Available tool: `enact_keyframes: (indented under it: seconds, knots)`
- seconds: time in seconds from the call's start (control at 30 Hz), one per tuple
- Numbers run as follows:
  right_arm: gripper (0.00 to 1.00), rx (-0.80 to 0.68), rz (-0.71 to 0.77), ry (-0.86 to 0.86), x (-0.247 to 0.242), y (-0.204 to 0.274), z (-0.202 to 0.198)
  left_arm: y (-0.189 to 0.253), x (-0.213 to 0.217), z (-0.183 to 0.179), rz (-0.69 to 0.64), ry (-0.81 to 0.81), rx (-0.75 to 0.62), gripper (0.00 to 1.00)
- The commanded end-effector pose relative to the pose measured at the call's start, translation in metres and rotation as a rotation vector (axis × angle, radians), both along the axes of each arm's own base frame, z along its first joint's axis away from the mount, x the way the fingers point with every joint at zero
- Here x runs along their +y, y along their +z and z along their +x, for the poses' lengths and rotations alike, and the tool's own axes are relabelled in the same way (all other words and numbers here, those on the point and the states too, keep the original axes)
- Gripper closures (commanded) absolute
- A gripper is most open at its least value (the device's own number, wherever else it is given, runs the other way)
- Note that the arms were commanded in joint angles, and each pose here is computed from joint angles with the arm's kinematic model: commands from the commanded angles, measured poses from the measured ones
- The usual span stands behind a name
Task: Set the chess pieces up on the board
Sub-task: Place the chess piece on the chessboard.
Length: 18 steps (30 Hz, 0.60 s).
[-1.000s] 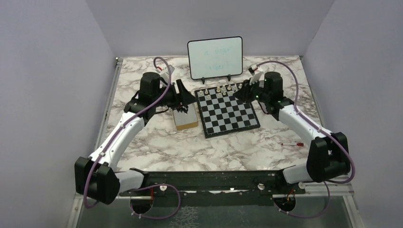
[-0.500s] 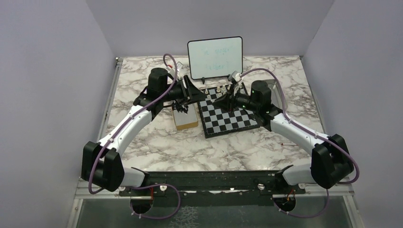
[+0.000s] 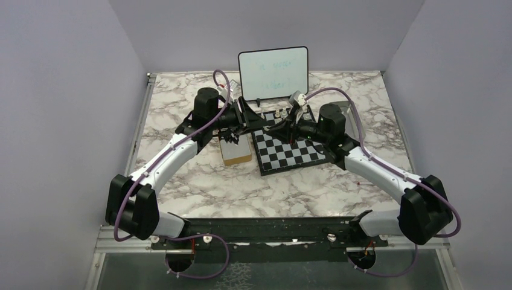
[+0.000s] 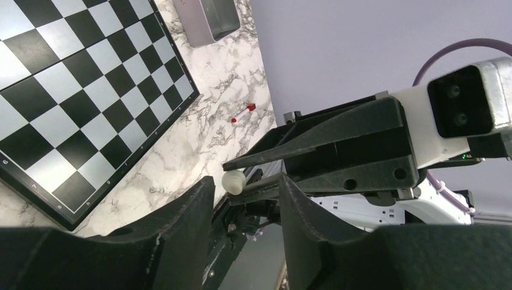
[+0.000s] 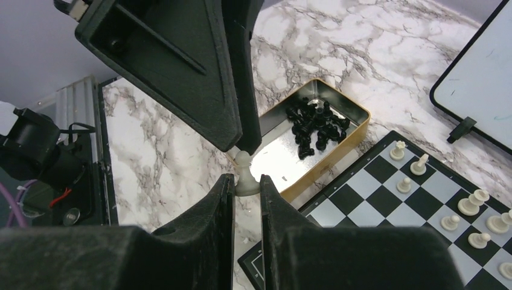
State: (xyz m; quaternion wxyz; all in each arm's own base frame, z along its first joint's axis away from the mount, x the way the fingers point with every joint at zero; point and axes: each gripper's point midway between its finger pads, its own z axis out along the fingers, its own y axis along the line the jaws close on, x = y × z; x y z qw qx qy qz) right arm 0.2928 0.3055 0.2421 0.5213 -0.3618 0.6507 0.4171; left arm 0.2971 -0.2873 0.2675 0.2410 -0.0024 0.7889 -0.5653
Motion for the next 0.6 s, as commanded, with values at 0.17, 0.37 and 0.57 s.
enact_keyframes:
  seconds: [0.17, 0.37, 0.57]
  knots:
    - [0.87, -0.051, 0.032, 0.012, 0.0, 0.022, -0.008, -0.011, -0.001, 0.003, 0.02, 0.019, 0.003, 0.53]
    - [0.88, -0.048, 0.028, -0.002, -0.001, 0.02, -0.006, -0.01, -0.01, -0.003, 0.009, -0.009, 0.008, 0.66]
    - [0.87, -0.037, 0.024, -0.012, -0.001, 0.016, -0.005, -0.011, -0.013, -0.009, 0.008, -0.028, 0.008, 0.83]
